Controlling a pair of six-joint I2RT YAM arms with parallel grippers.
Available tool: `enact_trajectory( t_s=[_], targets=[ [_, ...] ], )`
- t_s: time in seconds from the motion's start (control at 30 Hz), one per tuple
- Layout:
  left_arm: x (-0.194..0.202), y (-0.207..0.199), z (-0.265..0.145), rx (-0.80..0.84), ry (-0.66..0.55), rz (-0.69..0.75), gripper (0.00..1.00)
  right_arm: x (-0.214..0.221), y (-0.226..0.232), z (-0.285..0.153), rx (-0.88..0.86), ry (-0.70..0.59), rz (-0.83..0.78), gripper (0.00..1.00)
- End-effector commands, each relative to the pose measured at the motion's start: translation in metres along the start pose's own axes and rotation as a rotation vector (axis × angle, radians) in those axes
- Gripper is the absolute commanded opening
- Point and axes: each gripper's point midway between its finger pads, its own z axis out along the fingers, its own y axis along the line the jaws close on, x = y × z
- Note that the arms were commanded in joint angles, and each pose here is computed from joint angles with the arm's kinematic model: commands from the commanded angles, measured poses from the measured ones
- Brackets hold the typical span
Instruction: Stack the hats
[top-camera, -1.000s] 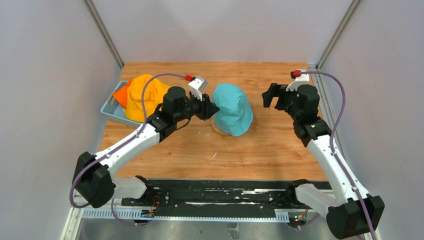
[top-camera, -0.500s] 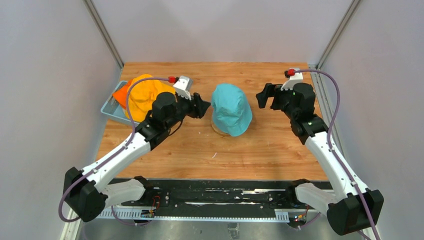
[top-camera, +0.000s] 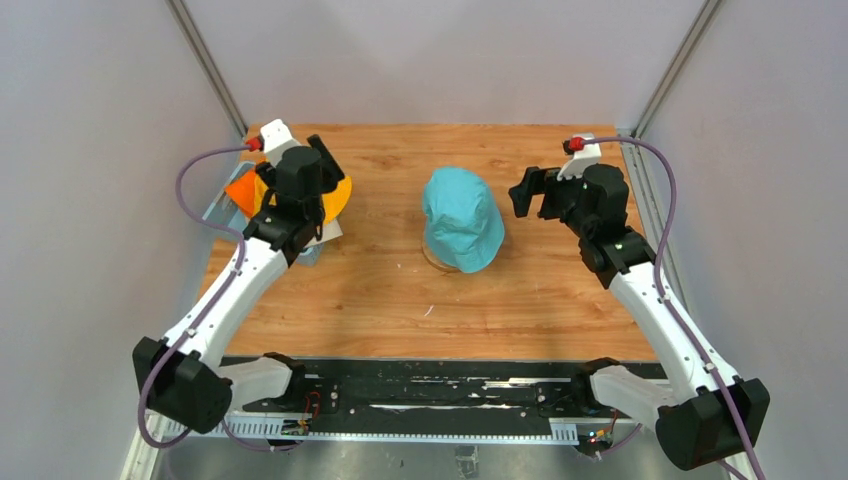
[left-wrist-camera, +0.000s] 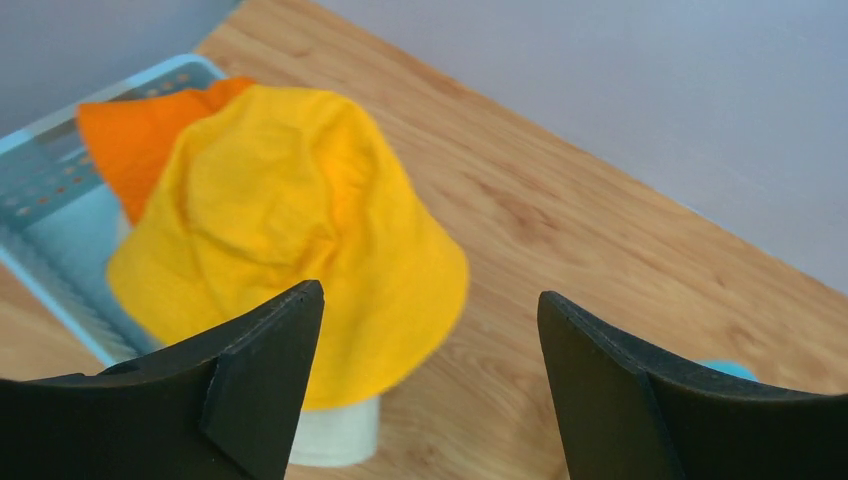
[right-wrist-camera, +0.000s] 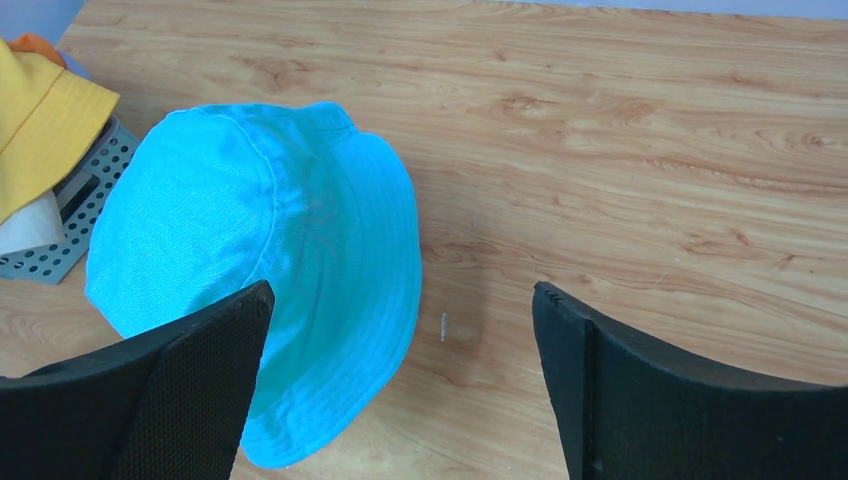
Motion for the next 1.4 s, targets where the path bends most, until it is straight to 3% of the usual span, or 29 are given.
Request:
enact_trajectory(
  t_s=[0.0, 0.47, 0.87, 1.17, 1.37],
  targets=[
    [0.001, 0.040, 0.031, -0.162, 0.026, -0.144, 0.82, -0.016, 0.004, -0.009, 0.000, -0.033, -0.040, 1.00],
    [0.021, 0.094, 0.134, -0.429, 0.117, -0.199, 0.78, -0.017, 0.002, -0.015, 0.011, -0.042, -0.060, 0.99],
    [0.024, 0.104, 0.170, -0.450, 0.137, -0.161, 0.77, -0.017, 0.001, -0.011, 0.012, -0.036, -0.066, 0.99],
    [0.039, 0.106, 0.175, -0.443, 0.161, -0.150, 0.59, -0.014, 0.000, -0.011, 0.018, -0.032, -0.064, 0.99],
    [0.031, 0.102, 0.170, -0.417, 0.146, -0.163, 0.17, -0.012, -0.001, -0.011, 0.021, -0.028, -0.062, 0.99]
  ],
)
